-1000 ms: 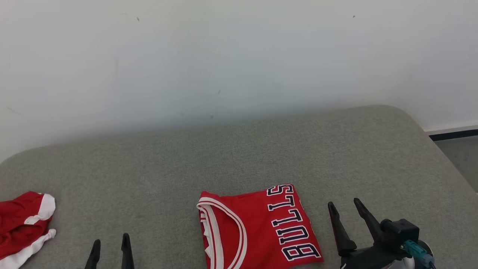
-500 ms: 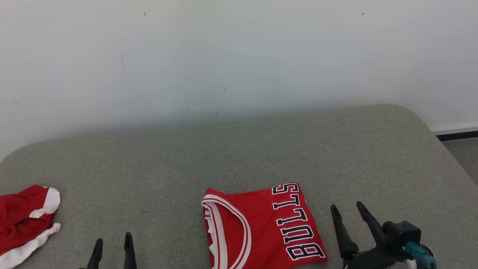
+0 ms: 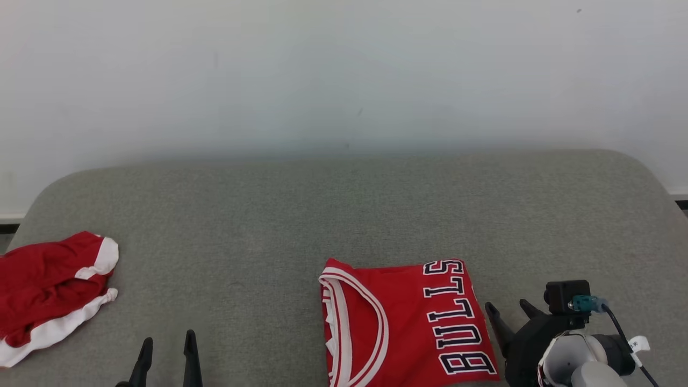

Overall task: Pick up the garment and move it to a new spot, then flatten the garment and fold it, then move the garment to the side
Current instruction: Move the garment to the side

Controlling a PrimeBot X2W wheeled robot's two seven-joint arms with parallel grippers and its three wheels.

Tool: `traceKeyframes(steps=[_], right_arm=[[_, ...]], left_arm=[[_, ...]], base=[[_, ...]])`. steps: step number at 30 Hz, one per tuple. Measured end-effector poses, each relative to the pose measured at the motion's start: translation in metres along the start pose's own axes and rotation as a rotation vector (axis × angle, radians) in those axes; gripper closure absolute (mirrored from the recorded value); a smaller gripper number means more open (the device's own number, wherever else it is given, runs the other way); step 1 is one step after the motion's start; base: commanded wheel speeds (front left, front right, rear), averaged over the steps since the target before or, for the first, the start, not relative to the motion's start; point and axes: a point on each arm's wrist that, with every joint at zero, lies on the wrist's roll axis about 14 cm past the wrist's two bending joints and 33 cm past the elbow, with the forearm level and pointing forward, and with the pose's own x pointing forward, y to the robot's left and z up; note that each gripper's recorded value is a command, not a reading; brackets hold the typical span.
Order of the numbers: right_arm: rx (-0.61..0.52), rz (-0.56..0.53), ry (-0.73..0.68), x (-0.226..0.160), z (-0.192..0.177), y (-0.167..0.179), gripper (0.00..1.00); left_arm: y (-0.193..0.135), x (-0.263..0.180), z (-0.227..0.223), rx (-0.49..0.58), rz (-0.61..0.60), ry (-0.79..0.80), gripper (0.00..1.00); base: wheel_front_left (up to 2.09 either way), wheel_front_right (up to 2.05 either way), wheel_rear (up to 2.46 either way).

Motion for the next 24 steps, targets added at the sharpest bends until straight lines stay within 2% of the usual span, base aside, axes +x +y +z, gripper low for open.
traceKeyframes(steps=[11,17,18,19,20,24], right_arm=[[0.022,0.045,0.32,0.038,-0.043,0.013,0.0],[0.006,0.068,0.407,0.049,-0.054,0.018,0.02],[0.011,0.073,0.418,0.051,-0.055,0.018,0.31],[0.017,0.078,0.429,0.052,-0.056,0.02,0.88],[0.009,0.081,0.435,0.054,-0.055,0.019,1.0],[-0.068,0.082,0.428,0.063,-0.046,0.012,1.0]], left_arm=[[0.023,-0.003,-0.006,0.014,0.064,0.022,0.0],[0.031,-0.004,-0.009,0.021,0.091,0.034,0.0],[0.033,-0.004,-0.009,0.022,0.095,0.036,0.0],[0.033,-0.004,-0.009,0.024,0.098,0.037,0.0],[0.034,-0.003,-0.009,0.025,0.101,0.037,0.0],[0.034,0.004,-0.005,0.031,0.099,0.024,0.0]], base=[[0.0,0.0,0.0],[0.0,0.0,0.0],[0.0,0.0,0.0],[0.0,0.0,0.0],[0.0,0.0,0.0],[0.0,0.0,0.0]])
